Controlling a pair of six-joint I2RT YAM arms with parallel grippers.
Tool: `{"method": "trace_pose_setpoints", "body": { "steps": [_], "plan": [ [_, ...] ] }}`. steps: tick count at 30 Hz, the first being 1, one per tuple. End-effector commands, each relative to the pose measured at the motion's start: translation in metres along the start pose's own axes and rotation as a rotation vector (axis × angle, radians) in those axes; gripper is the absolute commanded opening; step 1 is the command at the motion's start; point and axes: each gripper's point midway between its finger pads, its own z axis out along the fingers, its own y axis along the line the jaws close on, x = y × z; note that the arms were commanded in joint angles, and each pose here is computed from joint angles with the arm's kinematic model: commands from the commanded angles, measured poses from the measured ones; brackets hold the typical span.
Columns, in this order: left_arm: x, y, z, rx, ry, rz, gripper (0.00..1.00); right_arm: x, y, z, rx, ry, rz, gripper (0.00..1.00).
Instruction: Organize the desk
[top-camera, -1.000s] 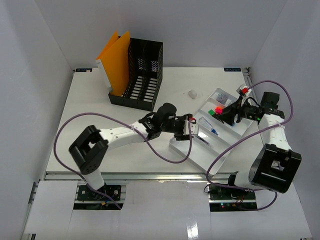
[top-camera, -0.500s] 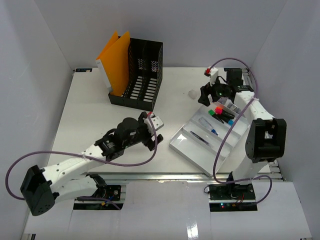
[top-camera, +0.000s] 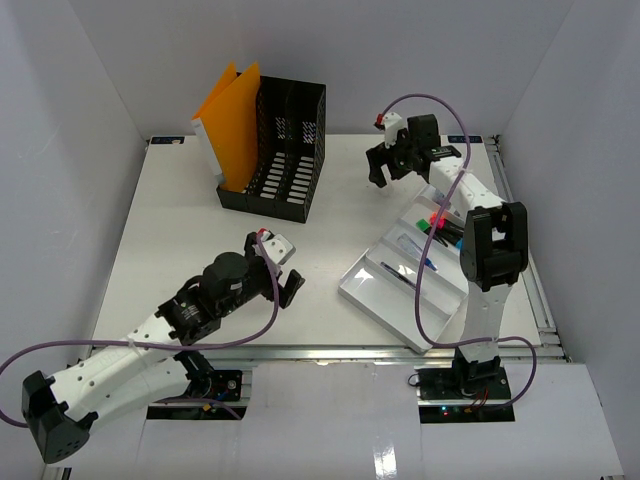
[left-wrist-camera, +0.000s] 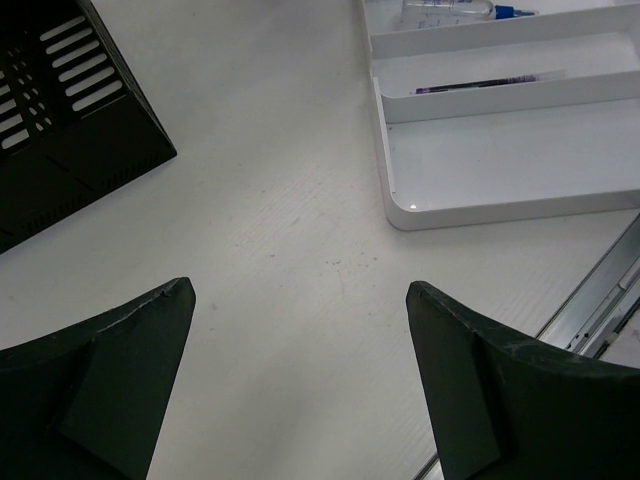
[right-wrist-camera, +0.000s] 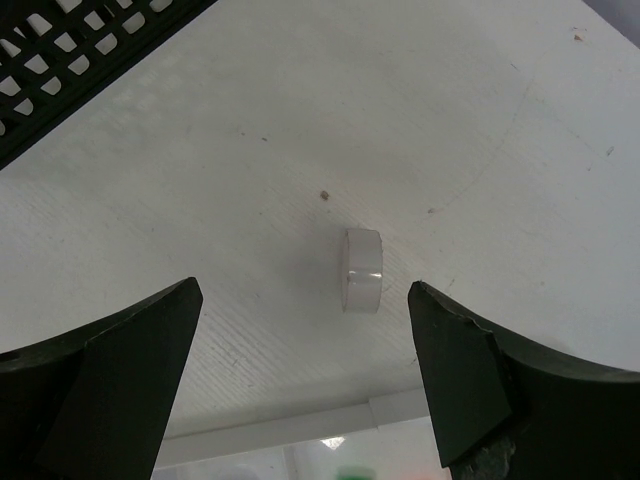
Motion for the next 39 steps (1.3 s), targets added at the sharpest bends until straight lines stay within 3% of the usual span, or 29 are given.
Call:
{"method": "trace_pose_setpoints", "body": {
  "steps": [1, 19, 39],
  "plan": [
    [0.01, 0.003, -0.001, -0.021, 0.033, -0.026, 0.98, -0.027, -0.013, -0.01, 0.061, -0.046, -0.017, 0.9],
    [0.02, -0.002, 0.006, 0.005, 0.075, -0.026, 0.98, -0.034, -0.043, 0.001, 0.167, -0.077, -0.033, 0.9],
    [0.024, -0.004, 0.007, 0.014, 0.093, -0.021, 0.98, -0.026, -0.047, 0.031, 0.124, -0.073, 0.0, 0.9]
  ]
}}
